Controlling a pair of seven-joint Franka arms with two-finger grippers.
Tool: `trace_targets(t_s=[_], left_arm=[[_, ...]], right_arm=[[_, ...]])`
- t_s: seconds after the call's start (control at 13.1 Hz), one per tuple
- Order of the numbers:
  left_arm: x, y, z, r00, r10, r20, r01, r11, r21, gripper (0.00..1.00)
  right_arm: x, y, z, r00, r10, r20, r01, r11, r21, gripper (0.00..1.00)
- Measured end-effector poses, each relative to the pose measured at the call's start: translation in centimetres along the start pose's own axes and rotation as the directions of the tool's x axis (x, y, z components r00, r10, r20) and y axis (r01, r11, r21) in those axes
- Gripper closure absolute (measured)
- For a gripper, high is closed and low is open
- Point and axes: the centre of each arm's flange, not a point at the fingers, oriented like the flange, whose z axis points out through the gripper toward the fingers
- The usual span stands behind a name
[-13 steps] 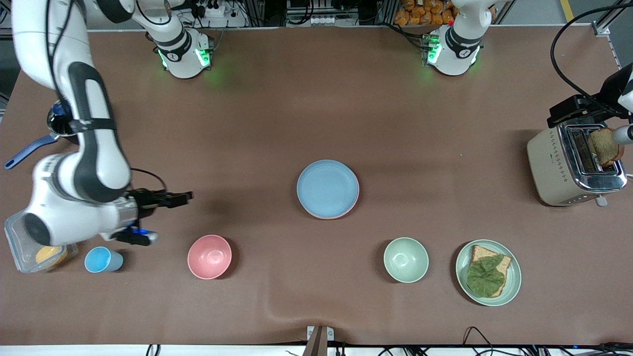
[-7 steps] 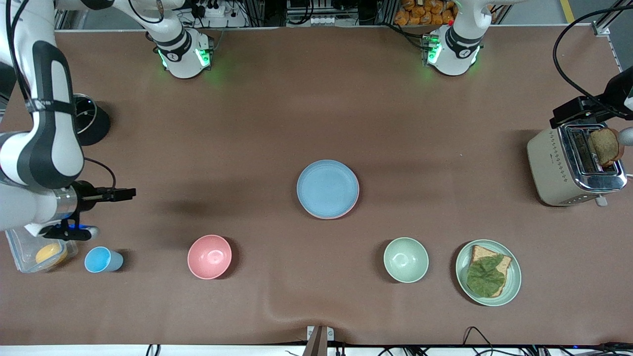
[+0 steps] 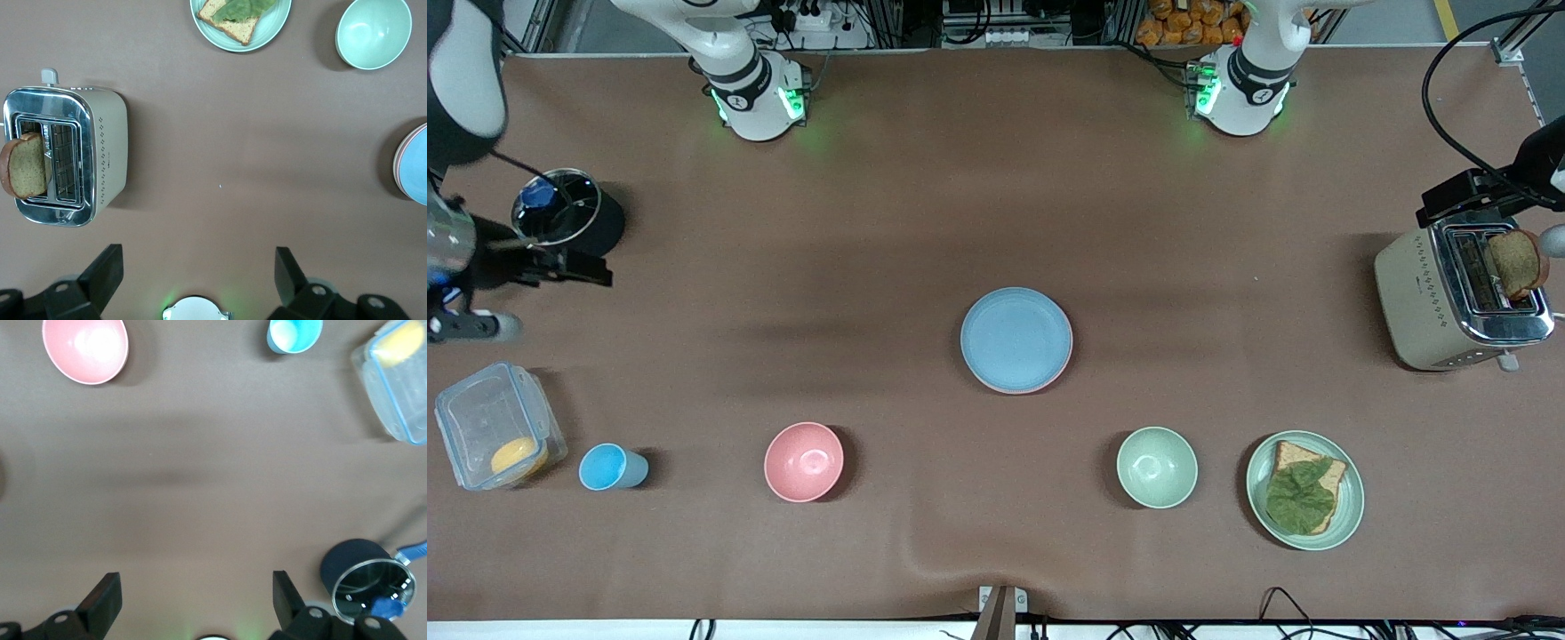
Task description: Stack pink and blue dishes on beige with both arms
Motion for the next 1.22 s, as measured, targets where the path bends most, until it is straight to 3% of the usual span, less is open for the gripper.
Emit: trace_targets(t_s=[0.46,1.22], left_arm=[[-0.1,-0.2,-0.1,1.0,-0.003,-0.002,0.003,1.0,-0.001,0.0],[-0.1,0.1,-0.1,1.0,0.002,-0.002,-0.002,1.0,0.0,0.0]], right_arm=[[-0.8,2.0,-2.6,0.993,0.035,-0.111,-0.035,0.999,0.001,0.0],[-0.7,2.0,-2.2,0.993,0.036,-0.111,-0.036,0.999,0.002,0.0]])
